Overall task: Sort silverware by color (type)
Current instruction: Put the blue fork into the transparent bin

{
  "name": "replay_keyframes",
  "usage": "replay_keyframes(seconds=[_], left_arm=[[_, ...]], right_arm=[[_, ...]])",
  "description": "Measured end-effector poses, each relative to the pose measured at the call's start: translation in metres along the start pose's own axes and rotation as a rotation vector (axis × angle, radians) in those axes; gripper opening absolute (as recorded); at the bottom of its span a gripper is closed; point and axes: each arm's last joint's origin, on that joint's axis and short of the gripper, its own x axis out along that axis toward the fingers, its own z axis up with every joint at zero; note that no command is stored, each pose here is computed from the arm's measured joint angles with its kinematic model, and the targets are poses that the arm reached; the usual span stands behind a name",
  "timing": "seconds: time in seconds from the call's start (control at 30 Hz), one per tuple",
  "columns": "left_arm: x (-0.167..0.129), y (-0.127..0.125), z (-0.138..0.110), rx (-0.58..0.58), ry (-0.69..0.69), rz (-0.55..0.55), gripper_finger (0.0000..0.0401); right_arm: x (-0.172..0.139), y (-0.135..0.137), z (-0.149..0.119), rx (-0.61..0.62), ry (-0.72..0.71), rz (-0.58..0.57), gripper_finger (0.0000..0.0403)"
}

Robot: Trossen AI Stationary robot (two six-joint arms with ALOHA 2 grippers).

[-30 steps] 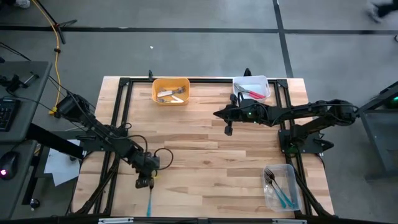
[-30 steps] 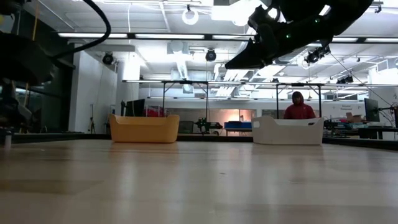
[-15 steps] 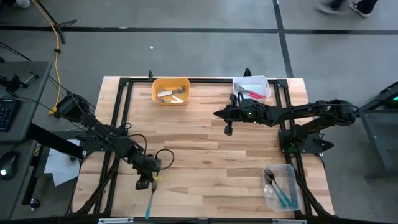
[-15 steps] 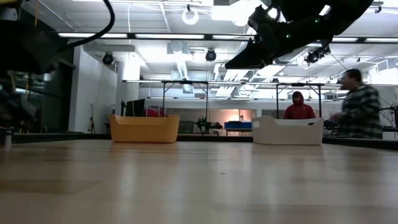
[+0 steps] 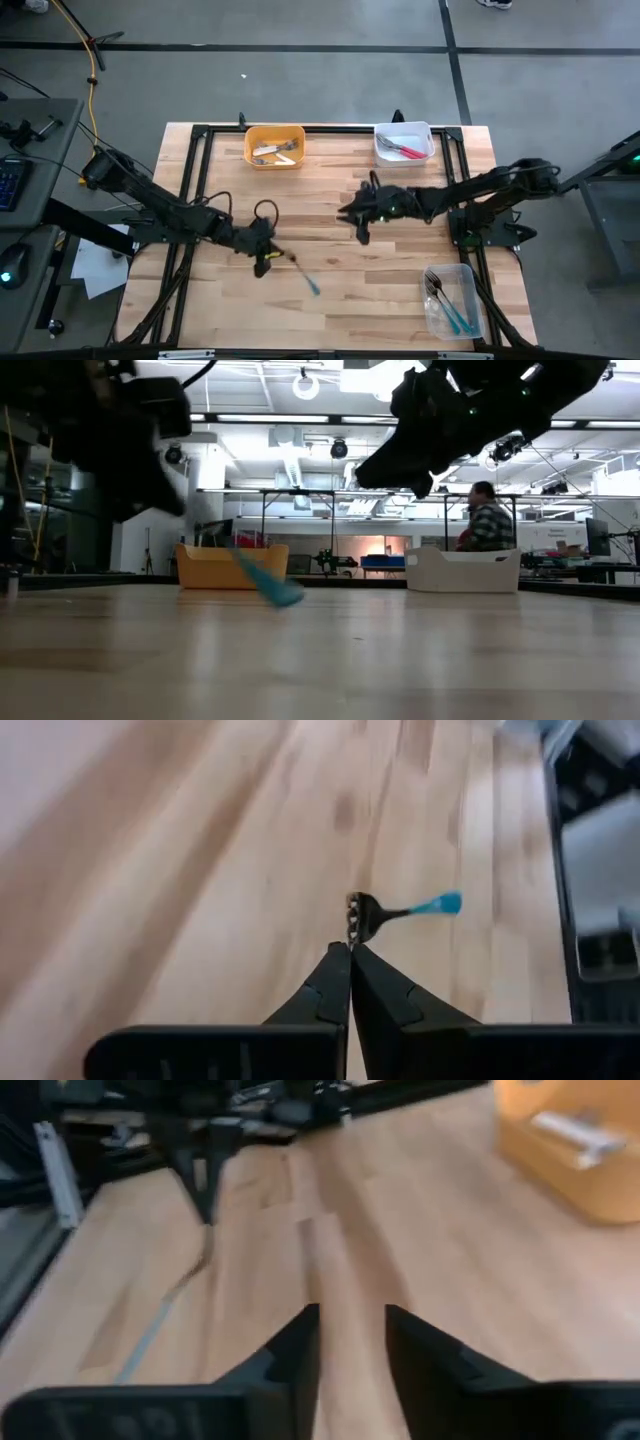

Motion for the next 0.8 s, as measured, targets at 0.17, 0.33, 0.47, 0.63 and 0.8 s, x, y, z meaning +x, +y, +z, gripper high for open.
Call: replay_keyframes(seconds=[0.17,0.33,0.47,0.63,0.8], left_arm=[[0.002,0.004,0.015,0.034,-0.117,0.015,0.0001],[0.002,0.009,0.026,0.035,-0.180,0.024,0.0001],[0.003,0.013,0.033,0.040,-0.215,0.030,0.0001],[0.003,0.016,0.037,0.045,-0.237,0.035,0.0001],[0.003,0.016,0.040,0.052,-0.260,0.031,0.0001]], right_arm=[[0.019,0.016,-0.016,0.077,0.004,0.048,0.0155],[0.041,0.026,-0.018,0.155,0.050,0.128,0.0178],[0.064,0.032,-0.012,0.201,0.083,0.179,0.0177],[0.085,0.031,-0.003,0.232,0.122,0.206,0.0177],[0.092,0.031,0.003,0.234,0.144,0.220,0.0173]])
